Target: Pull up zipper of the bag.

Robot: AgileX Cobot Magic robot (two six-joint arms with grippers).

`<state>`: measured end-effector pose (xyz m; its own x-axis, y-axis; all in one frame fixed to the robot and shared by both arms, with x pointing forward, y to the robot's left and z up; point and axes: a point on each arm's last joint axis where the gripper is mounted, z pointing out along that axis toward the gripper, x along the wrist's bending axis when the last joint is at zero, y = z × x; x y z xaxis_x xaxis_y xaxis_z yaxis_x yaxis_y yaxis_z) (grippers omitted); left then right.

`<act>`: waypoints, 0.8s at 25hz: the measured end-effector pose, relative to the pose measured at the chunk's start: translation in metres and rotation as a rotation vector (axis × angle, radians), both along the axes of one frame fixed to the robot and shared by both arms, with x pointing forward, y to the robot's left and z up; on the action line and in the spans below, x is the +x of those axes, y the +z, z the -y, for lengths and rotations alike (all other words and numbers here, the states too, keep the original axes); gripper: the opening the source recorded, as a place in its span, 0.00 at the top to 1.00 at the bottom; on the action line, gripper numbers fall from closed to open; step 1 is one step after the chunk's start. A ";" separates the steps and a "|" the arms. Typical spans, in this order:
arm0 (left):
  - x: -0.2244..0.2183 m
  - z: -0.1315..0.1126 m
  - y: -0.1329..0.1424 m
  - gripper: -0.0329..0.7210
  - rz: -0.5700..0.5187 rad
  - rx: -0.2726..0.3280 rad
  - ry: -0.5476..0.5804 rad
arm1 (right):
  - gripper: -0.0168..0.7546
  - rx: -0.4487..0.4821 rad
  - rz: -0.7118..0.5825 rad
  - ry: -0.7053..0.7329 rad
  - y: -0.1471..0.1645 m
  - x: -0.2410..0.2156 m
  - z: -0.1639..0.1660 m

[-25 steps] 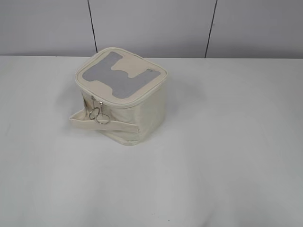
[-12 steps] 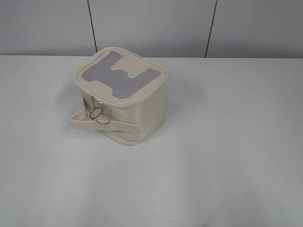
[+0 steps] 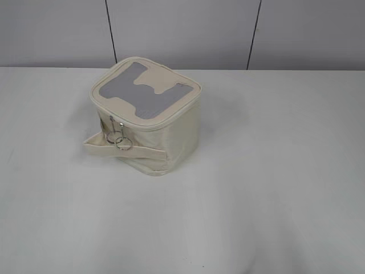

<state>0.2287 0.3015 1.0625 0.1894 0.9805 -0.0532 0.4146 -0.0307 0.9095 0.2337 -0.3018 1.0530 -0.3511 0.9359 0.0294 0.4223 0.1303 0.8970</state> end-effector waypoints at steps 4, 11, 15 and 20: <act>0.000 0.001 0.000 0.63 0.000 0.000 0.134 | 0.46 0.000 0.000 -0.242 0.000 0.000 -0.001; 0.000 0.002 0.000 0.63 0.000 -0.001 0.168 | 0.46 0.000 -0.001 -0.318 0.000 0.000 -0.002; 0.000 0.002 0.000 0.63 0.000 -0.001 0.168 | 0.46 0.000 -0.001 -0.318 0.000 0.000 -0.002; 0.000 0.002 0.000 0.63 0.000 -0.001 0.168 | 0.46 0.000 0.000 -0.318 0.000 0.000 -0.002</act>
<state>0.2286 0.2997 1.0625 0.0229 0.9983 -0.0541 0.4140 0.0398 0.9094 0.2335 -0.3001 1.0529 -0.0407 0.9987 0.0294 0.4417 -0.0084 0.8971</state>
